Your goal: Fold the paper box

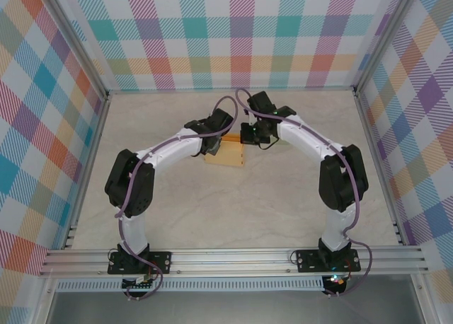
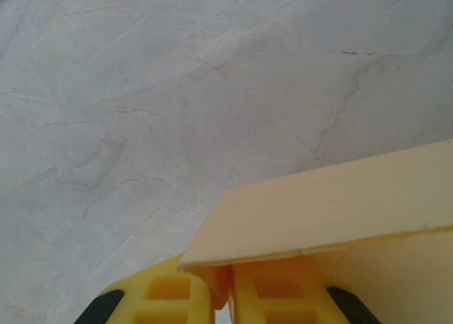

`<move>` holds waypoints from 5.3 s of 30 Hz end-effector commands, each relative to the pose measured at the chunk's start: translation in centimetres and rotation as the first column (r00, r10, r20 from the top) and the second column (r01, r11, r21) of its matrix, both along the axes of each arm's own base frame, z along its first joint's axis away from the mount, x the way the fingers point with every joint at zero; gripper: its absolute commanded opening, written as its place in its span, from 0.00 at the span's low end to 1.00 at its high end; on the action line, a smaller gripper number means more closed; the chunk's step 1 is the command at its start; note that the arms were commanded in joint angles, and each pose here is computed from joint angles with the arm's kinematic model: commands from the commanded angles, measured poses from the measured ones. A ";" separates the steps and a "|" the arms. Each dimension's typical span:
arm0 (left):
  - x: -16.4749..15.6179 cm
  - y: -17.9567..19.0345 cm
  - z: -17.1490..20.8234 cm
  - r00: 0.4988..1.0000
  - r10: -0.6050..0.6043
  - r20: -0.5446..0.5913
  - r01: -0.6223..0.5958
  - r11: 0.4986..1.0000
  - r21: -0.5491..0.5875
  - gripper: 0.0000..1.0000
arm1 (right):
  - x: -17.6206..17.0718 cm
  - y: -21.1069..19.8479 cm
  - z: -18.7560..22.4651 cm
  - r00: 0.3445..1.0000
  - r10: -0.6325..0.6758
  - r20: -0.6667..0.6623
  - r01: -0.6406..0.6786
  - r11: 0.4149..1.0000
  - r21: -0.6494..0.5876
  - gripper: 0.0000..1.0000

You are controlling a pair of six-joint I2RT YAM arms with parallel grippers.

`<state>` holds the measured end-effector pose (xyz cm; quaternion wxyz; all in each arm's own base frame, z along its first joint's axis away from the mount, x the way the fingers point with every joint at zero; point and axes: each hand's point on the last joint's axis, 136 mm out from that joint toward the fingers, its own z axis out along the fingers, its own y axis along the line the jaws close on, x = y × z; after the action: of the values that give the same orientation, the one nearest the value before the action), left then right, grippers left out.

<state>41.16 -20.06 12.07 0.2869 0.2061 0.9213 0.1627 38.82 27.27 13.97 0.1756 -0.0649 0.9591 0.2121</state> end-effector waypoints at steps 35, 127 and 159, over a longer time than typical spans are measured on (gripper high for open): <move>-2.8 -2.5 -6.6 0.979 -0.083 -0.188 0.111 0.984 0.142 0.13 | 0.5 0.1 0.0 0.995 0.084 -0.061 -0.068 0.971 0.228 0.00; -1.2 2.7 8.7 0.845 0.512 0.152 -0.241 0.620 -0.746 0.83 | -2.3 0.3 -3.5 0.974 0.147 0.173 -0.128 0.985 -0.119 0.00; -1.9 0.4 1.0 0.866 0.492 -0.088 -0.365 0.502 -0.784 0.40 | -2.2 0.6 -3.6 0.972 0.152 0.181 -0.131 0.984 -0.124 0.00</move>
<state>39.75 -19.62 14.84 0.3865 -0.1808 0.8885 -0.1687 38.49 28.10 13.18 0.2935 -0.1497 0.9270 0.1791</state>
